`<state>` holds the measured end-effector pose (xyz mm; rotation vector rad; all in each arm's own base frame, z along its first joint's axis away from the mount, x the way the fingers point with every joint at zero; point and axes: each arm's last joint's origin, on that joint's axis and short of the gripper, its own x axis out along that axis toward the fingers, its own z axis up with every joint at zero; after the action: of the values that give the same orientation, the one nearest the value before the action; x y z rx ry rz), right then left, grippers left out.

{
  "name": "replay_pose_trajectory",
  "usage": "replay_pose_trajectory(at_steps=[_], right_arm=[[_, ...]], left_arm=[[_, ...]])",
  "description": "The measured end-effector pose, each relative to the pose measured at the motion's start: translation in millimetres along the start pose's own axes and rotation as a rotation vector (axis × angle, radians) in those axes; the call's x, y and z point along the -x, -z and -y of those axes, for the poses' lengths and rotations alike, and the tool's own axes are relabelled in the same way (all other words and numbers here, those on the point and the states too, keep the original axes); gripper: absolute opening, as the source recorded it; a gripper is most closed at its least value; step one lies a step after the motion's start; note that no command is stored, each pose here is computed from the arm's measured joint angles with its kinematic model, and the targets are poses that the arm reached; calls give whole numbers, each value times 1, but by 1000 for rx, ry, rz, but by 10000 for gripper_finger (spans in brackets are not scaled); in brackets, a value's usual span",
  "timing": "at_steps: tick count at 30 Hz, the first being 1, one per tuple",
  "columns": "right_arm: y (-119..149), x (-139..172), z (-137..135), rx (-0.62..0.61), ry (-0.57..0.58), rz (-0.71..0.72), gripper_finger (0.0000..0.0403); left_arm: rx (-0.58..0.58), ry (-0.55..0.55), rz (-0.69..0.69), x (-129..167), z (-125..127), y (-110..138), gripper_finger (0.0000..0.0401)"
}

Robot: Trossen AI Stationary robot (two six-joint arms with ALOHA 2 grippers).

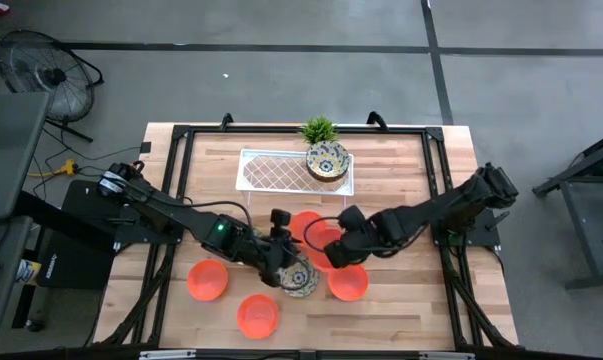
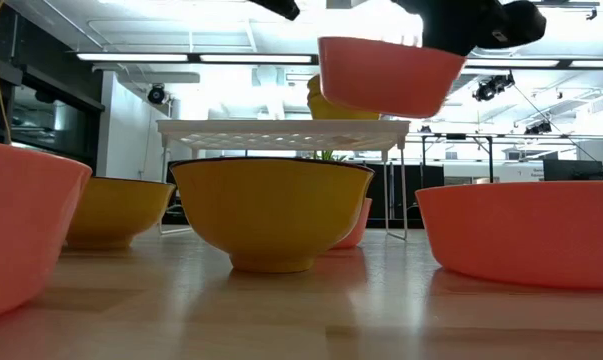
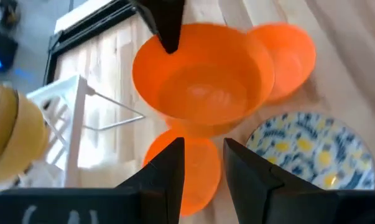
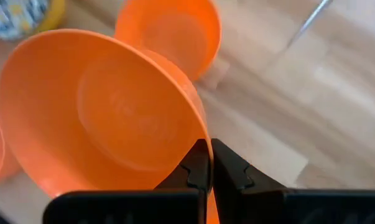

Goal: Pick & Place Mini bowls
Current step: Put the orange bowl on the shelf

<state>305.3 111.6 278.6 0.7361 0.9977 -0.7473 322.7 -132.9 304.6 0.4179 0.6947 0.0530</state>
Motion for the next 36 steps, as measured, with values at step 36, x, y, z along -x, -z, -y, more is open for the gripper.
replay_pose_trajectory(at_steps=[36], right_arm=[[25, 20, 2, 377, 189, 609, 0]], left_arm=[[219, -220, 165, 2, -8, -18, 106]])
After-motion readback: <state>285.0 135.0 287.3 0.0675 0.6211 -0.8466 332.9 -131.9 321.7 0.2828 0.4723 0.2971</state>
